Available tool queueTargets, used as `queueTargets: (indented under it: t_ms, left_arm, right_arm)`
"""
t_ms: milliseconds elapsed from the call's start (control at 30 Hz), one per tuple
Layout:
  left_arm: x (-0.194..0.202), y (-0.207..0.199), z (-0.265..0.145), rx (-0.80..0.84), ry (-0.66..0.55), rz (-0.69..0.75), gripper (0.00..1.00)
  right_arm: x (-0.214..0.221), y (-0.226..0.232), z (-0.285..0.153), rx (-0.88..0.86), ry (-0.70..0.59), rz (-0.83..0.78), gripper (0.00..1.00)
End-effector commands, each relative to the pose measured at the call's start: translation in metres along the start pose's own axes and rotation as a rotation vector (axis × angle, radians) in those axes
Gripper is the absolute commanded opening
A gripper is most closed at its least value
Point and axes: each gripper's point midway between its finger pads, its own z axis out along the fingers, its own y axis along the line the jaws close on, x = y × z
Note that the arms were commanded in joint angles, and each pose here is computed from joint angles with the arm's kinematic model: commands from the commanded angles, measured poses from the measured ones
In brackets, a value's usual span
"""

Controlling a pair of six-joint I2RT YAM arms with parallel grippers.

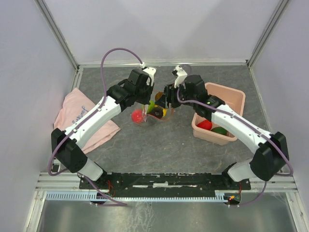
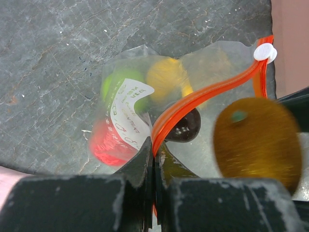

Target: Place the food in the zip-top bag and seal the zipper

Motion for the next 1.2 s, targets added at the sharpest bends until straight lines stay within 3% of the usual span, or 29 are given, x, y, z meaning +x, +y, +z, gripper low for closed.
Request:
queueTargets:
  t_ms: [0,267,667,900,1167]
  left_arm:
    - [-0.026,-0.008,-0.008,0.022,-0.071,-0.050,0.03]
    - [-0.024,-0.010,-0.008,0.034,-0.066,-0.055,0.03]
    - [-0.022,-0.009,-0.007,0.030,-0.065,-0.060,0.03]
    - [-0.019,-0.004,-0.007,0.004,-0.064,-0.058,0.03]
    - [-0.016,-0.001,-0.005,-0.018,-0.057,-0.063,0.03]
  right_arm:
    - [0.007,0.008,0.029,-0.046,-0.008,-0.004,0.56]
    - [0.024,0.001,0.063,-0.018,0.038,0.003,0.59]
    - [0.021,-0.002,0.080,-0.011,0.021,0.008,0.83]
    - [0.010,0.012,0.061,-0.039,0.026,-0.038,0.89]
    - [0.003,-0.010,0.000,0.140,0.032,-0.147,0.91]
